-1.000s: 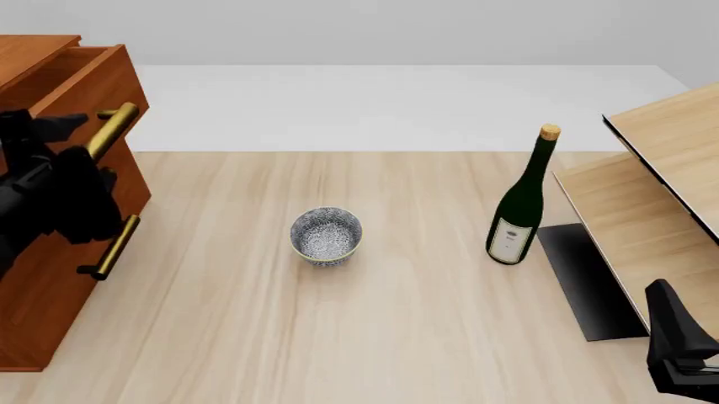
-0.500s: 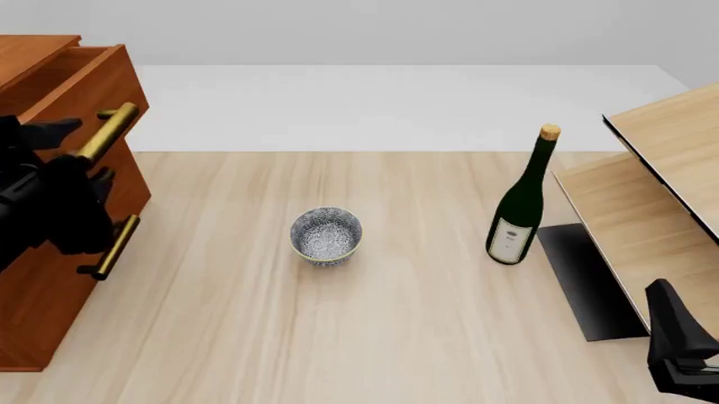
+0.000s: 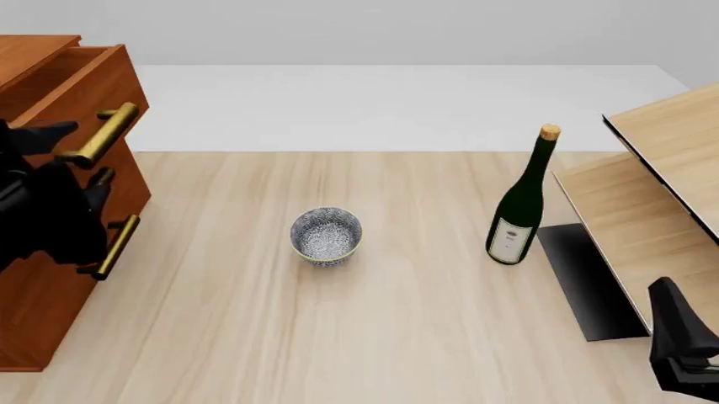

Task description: Close the bottom drawer of the cabinet and open the top drawer.

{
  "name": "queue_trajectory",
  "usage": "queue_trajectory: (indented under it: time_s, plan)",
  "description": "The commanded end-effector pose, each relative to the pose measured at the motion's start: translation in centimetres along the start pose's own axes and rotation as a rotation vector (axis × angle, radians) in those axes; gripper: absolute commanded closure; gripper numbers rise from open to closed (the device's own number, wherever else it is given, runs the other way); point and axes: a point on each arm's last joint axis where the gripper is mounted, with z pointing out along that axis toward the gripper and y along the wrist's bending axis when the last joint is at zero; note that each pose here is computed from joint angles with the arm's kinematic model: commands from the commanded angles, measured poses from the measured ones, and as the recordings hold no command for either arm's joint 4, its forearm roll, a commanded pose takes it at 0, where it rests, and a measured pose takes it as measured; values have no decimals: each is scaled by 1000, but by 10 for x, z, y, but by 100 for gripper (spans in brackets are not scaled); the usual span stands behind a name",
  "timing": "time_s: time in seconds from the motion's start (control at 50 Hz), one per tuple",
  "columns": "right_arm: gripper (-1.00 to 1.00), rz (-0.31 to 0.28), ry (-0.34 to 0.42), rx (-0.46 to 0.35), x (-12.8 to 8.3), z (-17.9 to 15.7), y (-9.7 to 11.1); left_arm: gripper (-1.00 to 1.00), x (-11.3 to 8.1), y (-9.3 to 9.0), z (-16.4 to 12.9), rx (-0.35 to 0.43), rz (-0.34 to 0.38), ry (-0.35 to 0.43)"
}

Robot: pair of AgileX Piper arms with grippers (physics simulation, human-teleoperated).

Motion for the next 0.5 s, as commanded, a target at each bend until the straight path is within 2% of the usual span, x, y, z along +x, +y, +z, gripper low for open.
queue_trajectory:
  time_s: [0.02, 0.2, 0.24, 0.28, 0.3, 0.34, 0.36, 0.4, 0.46, 0.48, 0.5]
  plan:
    - [-100, 12, -3, 2, 0, 0, 0, -100, -5, 5, -7, -6, -6, -22]
    - [-100, 23, -10, 19, -2, 0, -1, -100, -12, 14, -10, -21, 8, -58]
    - [-100, 25, -12, 20, -3, 0, -1, -100, -15, 21, -10, -17, -12, -70]
    - [-100, 28, -12, 22, -2, 0, -1, -100, -15, 23, -9, -29, -2, -73]
    - [-100, 30, -13, 22, -3, 0, -1, -100, -18, 32, -9, -24, -38, -83]
    - [-100, 32, -14, 24, -3, 0, -1, -100, -17, 30, -9, -33, -10, -77]
    - [-100, 37, -14, 31, -3, 0, -2, -100, -18, 37, -8, -46, -17, -82]
    - [-100, 39, -15, 30, -3, 0, -1, -100, -21, 41, -8, -35, -31, -91]
    - [-100, 43, -15, 32, -3, 0, -2, -100, -26, 60, -6, -46, -75, -108]
    - [-100, 43, -15, 32, -3, 0, -2, -100, -28, 72, -5, -51, -113, -114]
    - [-100, 44, -14, 31, -3, 0, -2, -100, -28, 73, -3, -53, -105, -112]
